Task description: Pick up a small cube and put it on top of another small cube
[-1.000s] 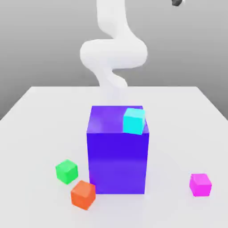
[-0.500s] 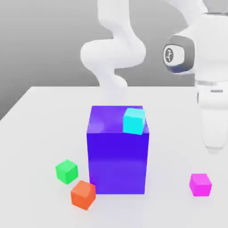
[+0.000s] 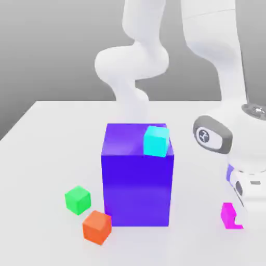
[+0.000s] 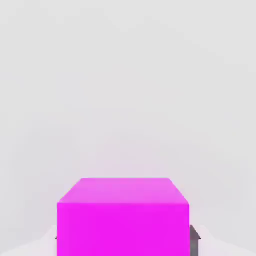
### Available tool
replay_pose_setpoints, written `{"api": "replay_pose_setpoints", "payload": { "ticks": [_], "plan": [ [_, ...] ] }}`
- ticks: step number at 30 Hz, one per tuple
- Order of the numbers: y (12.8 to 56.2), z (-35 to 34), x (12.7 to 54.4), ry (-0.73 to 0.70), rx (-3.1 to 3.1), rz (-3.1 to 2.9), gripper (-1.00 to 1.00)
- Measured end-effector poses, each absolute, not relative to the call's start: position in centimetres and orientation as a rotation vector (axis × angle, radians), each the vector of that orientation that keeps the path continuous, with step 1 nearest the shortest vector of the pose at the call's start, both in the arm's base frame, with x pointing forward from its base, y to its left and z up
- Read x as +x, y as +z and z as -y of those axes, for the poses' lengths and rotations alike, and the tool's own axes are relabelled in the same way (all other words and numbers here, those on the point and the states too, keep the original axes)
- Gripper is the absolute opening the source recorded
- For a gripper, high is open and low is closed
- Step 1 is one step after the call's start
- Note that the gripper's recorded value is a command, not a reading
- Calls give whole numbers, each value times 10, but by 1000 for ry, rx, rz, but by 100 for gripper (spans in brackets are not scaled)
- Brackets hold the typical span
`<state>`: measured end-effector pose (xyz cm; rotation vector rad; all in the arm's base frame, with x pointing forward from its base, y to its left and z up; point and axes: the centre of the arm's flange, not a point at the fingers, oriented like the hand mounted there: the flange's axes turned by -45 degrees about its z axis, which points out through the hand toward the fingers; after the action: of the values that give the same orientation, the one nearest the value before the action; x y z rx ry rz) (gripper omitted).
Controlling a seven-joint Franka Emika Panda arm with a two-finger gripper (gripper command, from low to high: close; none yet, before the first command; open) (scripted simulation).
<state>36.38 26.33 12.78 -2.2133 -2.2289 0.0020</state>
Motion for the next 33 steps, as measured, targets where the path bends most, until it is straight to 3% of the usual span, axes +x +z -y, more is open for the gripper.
{"api": "replay_pose_setpoints", "payload": {
  "ticks": [8, 22, 33],
  "plan": [
    [198, -258, 374, -39, -2274, 2171, -100],
    [263, -74, 442, -236, -3055, 834, -100],
    [276, 71, 404, -229, -3137, -469, -100]
  ]
}}
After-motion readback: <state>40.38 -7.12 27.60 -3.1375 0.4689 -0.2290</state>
